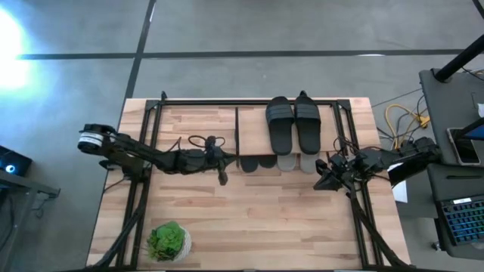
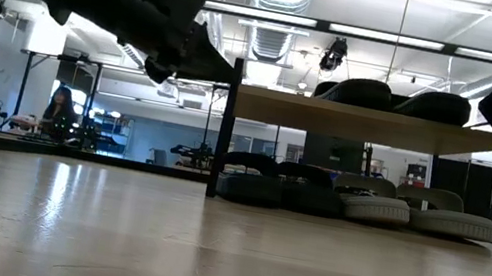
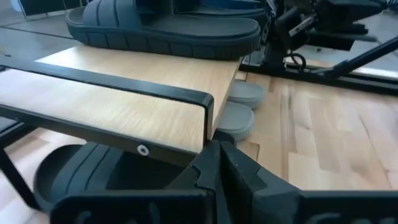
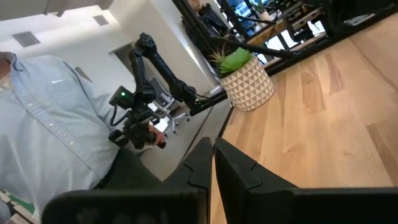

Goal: Pick and place slides into the shelf
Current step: Adjust the gray slides under the shelf

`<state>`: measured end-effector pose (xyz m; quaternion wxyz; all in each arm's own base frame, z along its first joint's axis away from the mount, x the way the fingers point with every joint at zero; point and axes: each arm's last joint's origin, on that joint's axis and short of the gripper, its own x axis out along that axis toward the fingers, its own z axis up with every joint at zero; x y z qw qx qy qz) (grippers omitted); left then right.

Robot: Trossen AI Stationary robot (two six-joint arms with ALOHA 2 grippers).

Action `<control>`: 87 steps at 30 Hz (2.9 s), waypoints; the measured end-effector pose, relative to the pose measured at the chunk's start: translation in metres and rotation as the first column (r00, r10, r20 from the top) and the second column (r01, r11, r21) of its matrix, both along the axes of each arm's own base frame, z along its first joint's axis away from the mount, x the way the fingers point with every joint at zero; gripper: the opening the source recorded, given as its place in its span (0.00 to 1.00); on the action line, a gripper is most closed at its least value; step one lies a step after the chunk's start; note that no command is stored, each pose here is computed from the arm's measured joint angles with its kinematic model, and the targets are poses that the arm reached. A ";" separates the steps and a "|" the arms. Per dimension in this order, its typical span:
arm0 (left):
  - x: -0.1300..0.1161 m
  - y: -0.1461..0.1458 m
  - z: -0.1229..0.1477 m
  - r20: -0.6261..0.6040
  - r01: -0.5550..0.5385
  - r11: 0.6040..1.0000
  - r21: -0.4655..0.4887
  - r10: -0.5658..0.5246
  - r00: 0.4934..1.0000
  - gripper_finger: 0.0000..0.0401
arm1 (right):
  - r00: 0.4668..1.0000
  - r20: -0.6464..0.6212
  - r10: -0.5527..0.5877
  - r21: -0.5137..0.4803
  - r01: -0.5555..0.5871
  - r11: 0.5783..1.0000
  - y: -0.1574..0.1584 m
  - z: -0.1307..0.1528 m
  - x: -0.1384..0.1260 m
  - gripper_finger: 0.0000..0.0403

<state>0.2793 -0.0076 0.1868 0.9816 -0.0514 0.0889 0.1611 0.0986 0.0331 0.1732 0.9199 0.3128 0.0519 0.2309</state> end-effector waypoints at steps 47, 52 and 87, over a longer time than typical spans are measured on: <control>-0.029 -0.039 0.061 0.367 0.317 0.875 -0.366 -0.178 0.913 0.00 | 0.989 0.120 0.089 0.235 -0.115 0.965 0.024 0.091 0.019 0.03; -0.031 -0.038 0.062 0.363 0.307 0.877 -0.370 -0.168 0.917 0.00 | 0.962 -0.236 0.138 0.167 -0.099 0.981 0.050 0.099 0.069 0.03; -0.044 -0.040 0.022 0.026 0.209 0.916 -0.341 -0.214 0.977 0.00 | 0.427 -0.904 0.037 0.229 0.409 0.883 0.078 -0.002 0.123 0.03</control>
